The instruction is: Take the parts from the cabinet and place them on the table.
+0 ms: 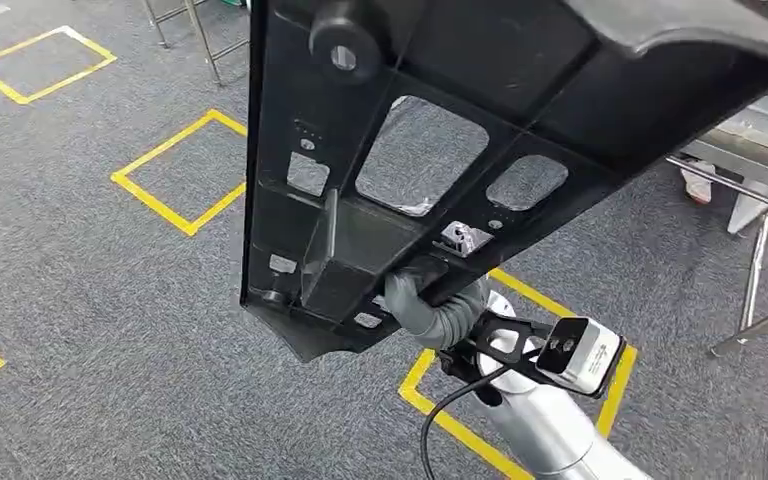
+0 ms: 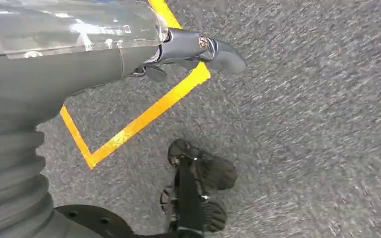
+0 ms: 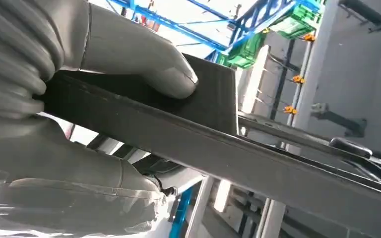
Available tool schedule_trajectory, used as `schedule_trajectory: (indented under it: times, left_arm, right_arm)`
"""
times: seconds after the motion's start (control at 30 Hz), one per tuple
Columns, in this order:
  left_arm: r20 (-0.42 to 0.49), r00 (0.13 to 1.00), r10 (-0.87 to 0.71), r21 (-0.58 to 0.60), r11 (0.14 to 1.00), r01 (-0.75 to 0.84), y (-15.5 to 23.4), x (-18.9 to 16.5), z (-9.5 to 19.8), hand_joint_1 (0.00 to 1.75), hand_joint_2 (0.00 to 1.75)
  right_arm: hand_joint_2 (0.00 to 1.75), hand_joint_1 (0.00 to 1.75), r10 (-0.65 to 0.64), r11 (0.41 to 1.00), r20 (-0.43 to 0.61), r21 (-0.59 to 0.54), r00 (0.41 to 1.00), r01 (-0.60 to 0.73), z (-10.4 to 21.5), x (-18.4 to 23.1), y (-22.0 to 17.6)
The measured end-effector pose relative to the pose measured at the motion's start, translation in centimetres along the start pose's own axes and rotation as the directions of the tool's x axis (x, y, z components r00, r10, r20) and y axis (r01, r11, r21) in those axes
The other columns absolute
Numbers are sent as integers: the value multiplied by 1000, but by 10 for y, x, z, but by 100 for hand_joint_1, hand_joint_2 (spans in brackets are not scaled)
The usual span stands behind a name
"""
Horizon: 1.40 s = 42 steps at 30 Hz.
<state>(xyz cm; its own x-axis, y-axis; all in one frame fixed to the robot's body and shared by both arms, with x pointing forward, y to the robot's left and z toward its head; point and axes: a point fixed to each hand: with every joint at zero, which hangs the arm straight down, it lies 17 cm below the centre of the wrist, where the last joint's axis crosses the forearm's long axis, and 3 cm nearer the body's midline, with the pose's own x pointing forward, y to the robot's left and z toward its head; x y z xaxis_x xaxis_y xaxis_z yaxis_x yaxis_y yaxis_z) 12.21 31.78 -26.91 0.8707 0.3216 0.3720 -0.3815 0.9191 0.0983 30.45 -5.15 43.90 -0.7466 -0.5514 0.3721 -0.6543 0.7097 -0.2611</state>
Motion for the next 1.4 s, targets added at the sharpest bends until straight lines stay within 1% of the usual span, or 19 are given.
schedule_trajectory:
  times: [0.13, 0.53, 0.7, 1.4]
  left_arm:
    - [-7, 1000, 3, 2, 1000, -3, 2, -5, 1, 0, 175]
    - [5, 1000, 9, -15, 1000, -9, -5, 1, 1, 0, 175]
    - [-5, 1000, 8, -13, 1000, -8, -3, -6, 2, 0, 175]
    - [2, 999, 36, -5, 999, -36, -3, -2, 1, 0, 175]
  right_arm:
    - [175, 175, 1, 1000, -1, -9, 1000, -1, 3, -1, -1]
    - [175, 175, 8, 1000, -10, 7, 1000, -8, 12, -3, 4]
    - [175, 175, -2, 1000, -22, 5, 1000, 3, 17, -5, 6]
    - [175, 175, -7, 1000, -6, 27, 1000, 7, 16, 2, 11]
